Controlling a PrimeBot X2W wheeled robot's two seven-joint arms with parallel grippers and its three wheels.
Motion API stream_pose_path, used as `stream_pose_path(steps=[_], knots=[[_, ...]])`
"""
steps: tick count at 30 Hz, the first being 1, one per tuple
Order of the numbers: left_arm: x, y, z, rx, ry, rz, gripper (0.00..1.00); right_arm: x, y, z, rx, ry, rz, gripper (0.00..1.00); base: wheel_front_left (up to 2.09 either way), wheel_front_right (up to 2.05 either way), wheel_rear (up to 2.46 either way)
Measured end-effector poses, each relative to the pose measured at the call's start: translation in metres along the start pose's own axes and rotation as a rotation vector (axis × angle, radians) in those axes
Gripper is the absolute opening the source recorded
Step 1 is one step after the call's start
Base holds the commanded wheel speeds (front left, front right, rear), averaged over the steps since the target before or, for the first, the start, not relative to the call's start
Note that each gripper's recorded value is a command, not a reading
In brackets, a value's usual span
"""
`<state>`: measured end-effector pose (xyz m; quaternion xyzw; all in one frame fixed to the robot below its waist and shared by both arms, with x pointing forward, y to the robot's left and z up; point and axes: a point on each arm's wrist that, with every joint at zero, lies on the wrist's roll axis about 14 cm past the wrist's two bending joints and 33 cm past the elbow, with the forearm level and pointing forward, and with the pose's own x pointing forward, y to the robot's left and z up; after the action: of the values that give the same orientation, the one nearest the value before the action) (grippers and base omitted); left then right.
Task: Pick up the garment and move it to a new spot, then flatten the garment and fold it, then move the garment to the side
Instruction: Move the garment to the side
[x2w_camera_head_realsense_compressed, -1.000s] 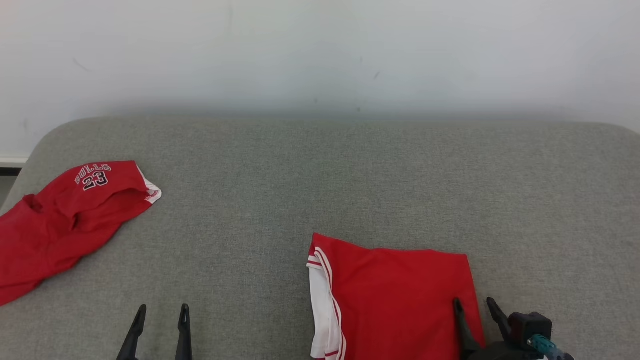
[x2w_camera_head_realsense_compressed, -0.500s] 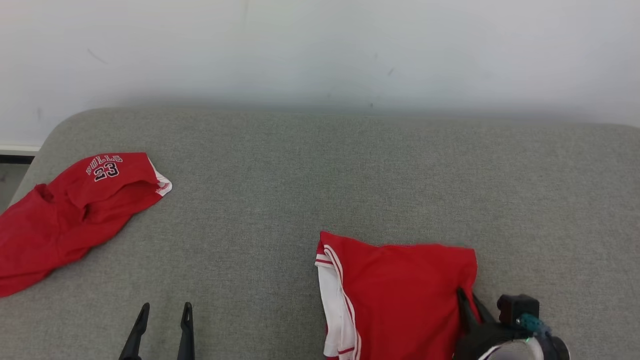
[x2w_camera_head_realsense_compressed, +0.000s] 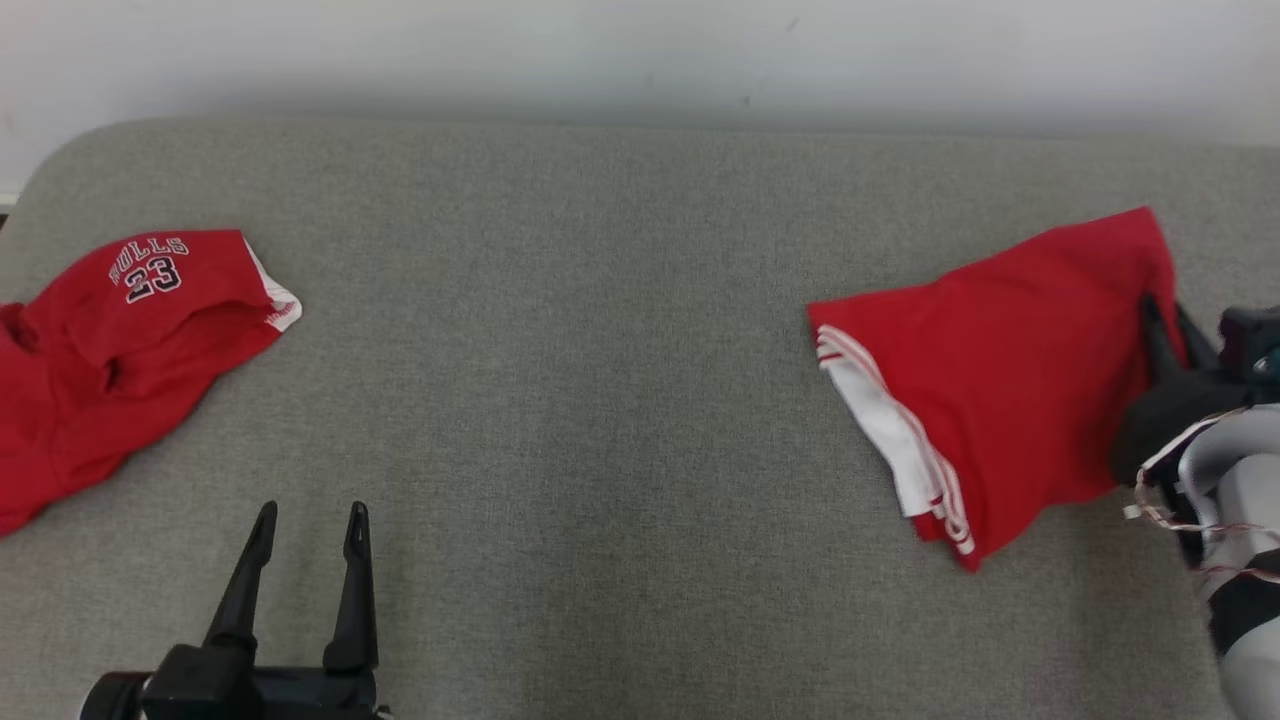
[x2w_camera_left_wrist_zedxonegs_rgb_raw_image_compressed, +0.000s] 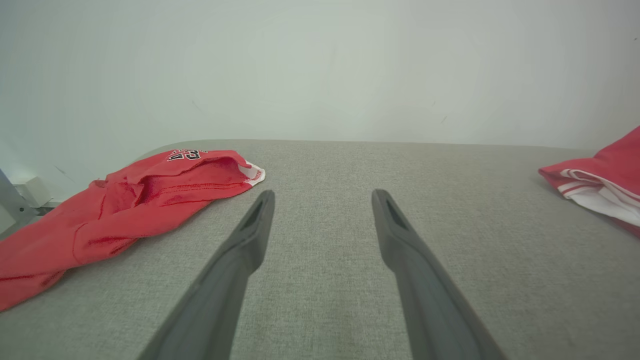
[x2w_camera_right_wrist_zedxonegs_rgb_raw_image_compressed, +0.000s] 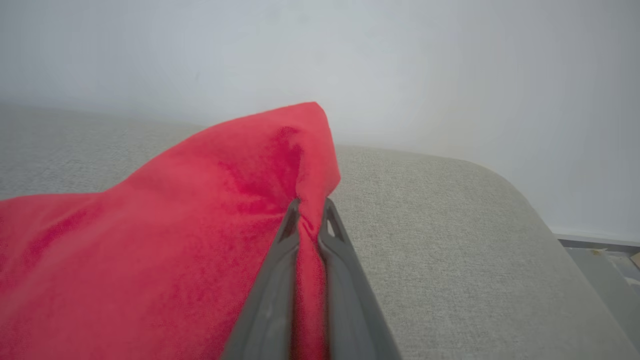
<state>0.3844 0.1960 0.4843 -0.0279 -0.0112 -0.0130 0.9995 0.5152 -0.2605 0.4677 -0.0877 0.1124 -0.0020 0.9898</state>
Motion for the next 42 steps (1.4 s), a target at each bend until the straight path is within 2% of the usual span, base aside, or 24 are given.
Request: stream_pose_path(steps=[5,14,25,35,36,37,38,42], knots=[[0.019,-0.003,-0.003,0.013,0.0,-0.035,1.0,0.017,-0.049,0.007,-0.123,0.037,-0.075,0.0,0.0,0.0,0.0],[0.057,-0.018,-0.006,0.023,-0.027,-0.13,1.0,0.033,-0.115,0.016,-0.248,0.096,-0.196,0.0,0.0,0.0,0.0],[0.08,-0.029,-0.026,0.014,-0.013,-0.187,1.0,0.031,-0.17,0.01,-0.351,0.188,-0.312,0.0,0.0,0.0,0.0],[0.088,-0.024,-0.041,0.014,0.01,-0.182,1.0,0.033,-0.183,-0.001,-0.388,0.24,-0.329,0.0,0.0,0.0,0.0],[0.088,-0.025,-0.042,0.013,0.011,-0.183,1.0,0.033,-0.183,-0.002,-0.389,0.241,-0.329,0.13,0.0,0.0,0.0],[0.088,-0.025,-0.043,0.013,0.013,-0.183,1.0,0.034,-0.183,-0.002,-0.392,0.242,-0.327,0.73,0.0,0.0,0.0],[0.089,-0.025,-0.043,0.012,0.013,-0.183,1.0,0.034,-0.183,-0.002,-0.394,0.246,-0.327,1.0,0.0,0.0,0.0],[0.089,-0.025,-0.044,0.01,0.014,-0.182,1.0,0.032,-0.187,0.0,-0.395,0.246,-0.339,1.0,0.0,0.0,0.0]])
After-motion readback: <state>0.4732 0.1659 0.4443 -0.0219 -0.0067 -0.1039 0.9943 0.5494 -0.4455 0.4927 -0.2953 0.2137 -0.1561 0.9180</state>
